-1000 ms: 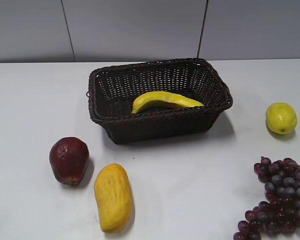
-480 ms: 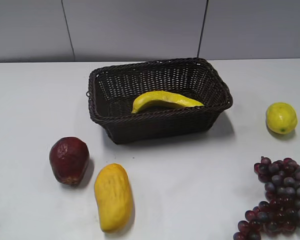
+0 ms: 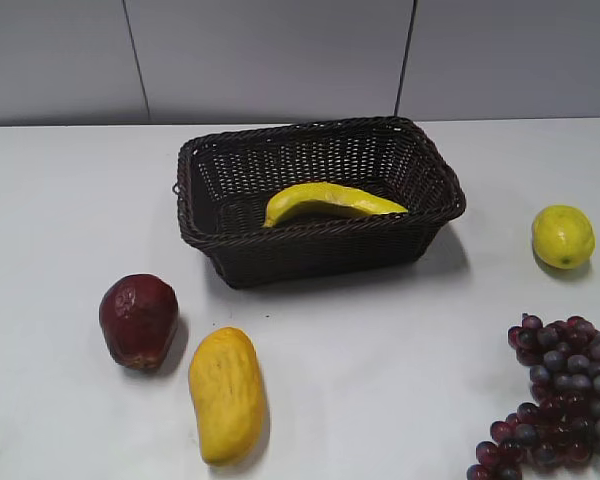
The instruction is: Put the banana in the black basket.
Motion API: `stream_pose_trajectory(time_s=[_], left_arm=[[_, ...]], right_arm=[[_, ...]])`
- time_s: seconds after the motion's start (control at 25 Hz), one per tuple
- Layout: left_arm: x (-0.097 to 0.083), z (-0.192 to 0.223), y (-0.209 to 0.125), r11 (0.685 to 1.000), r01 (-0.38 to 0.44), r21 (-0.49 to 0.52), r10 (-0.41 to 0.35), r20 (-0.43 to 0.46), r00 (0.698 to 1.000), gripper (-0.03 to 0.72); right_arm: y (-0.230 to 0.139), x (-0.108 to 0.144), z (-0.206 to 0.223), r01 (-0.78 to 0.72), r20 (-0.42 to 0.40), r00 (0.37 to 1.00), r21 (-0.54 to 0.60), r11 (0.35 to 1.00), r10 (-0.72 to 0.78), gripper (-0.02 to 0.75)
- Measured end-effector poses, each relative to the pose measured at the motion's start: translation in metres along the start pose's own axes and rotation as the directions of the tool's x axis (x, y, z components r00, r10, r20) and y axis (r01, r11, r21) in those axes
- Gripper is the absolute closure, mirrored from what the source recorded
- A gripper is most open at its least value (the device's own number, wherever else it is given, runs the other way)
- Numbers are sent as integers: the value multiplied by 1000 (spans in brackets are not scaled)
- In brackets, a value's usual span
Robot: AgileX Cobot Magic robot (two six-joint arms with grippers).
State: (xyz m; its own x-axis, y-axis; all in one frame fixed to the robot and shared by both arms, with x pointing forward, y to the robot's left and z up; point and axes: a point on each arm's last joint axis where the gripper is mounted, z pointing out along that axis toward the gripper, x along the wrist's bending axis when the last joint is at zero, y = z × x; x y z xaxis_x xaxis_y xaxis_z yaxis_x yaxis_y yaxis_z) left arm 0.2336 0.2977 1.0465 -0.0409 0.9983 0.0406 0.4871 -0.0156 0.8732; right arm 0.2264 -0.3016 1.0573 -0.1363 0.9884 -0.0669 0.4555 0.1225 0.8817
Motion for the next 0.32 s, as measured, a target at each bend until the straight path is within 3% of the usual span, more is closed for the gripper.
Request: stream_pose_trajectory(time_s=[0.32], left_arm=[[0, 0, 0, 1000, 0, 0, 0, 0, 1000, 111]], right_arm=[[0, 0, 0, 0, 0, 1000, 0, 1000, 0, 164]])
